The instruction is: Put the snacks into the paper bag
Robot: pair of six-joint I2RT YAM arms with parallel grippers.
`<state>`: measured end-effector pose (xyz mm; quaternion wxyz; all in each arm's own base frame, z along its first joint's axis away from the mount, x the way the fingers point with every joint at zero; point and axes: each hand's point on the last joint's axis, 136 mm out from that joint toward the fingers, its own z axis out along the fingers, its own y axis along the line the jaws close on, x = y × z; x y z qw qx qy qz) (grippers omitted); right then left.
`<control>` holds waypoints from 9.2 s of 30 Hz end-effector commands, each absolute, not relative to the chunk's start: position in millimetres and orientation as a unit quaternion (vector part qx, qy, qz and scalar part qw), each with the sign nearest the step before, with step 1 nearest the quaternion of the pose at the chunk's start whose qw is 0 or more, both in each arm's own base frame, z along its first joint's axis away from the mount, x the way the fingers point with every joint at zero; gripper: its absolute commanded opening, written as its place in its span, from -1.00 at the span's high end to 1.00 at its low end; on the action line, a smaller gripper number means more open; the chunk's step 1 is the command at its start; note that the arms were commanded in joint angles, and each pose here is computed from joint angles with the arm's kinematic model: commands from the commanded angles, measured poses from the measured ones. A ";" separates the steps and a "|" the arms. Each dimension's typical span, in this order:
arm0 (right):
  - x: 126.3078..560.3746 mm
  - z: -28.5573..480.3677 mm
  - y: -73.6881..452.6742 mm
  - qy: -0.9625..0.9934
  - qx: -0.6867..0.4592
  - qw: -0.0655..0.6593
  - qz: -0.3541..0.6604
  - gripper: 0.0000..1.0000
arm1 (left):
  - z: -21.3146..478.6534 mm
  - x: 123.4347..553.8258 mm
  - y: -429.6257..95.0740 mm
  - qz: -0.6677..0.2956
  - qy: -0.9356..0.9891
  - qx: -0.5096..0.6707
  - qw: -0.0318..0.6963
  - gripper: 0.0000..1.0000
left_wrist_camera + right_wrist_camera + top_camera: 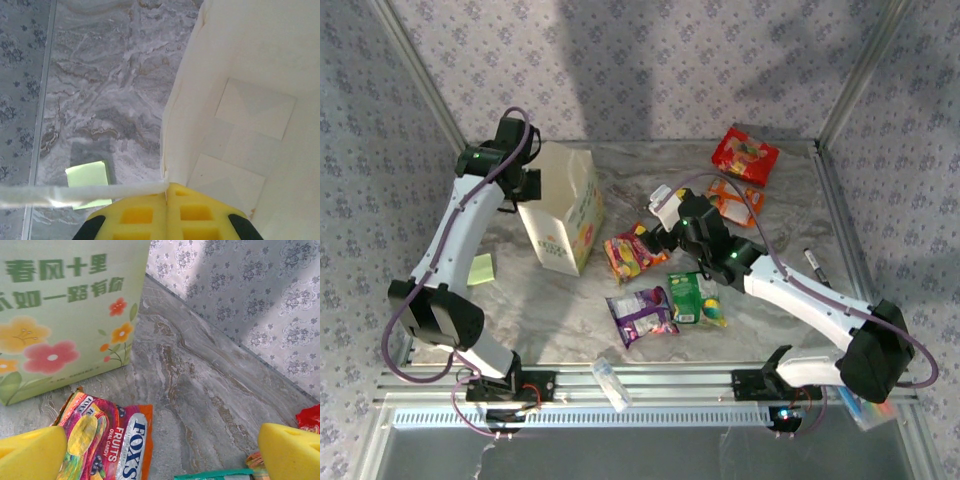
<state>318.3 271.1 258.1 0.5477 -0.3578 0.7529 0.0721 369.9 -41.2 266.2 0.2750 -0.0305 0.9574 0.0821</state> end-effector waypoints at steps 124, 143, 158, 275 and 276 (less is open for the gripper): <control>268.0 226.2 244.7 0.871 -0.306 0.349 0.159 -1.00 | 297.4 372.1 -26.2 -0.096 0.893 -0.192 0.395 1.00; 179.1 126.1 260.3 0.905 -0.360 0.142 0.178 -1.00 | 296.0 360.8 -30.9 -0.110 0.895 -0.186 0.390 1.00; 163.5 86.6 274.0 0.864 -0.484 0.139 -0.004 -0.97 | 297.4 356.6 -38.0 -0.128 0.897 -0.174 0.385 1.00; 234.9 348.4 314.0 0.785 -0.403 0.452 0.130 0.58 | 320.5 330.1 -37.9 -0.127 0.898 -0.159 0.390 0.96; 235.8 358.6 316.0 0.776 -0.403 0.465 0.137 0.58 | 321.5 330.3 -37.3 -0.127 0.897 -0.160 0.391 0.96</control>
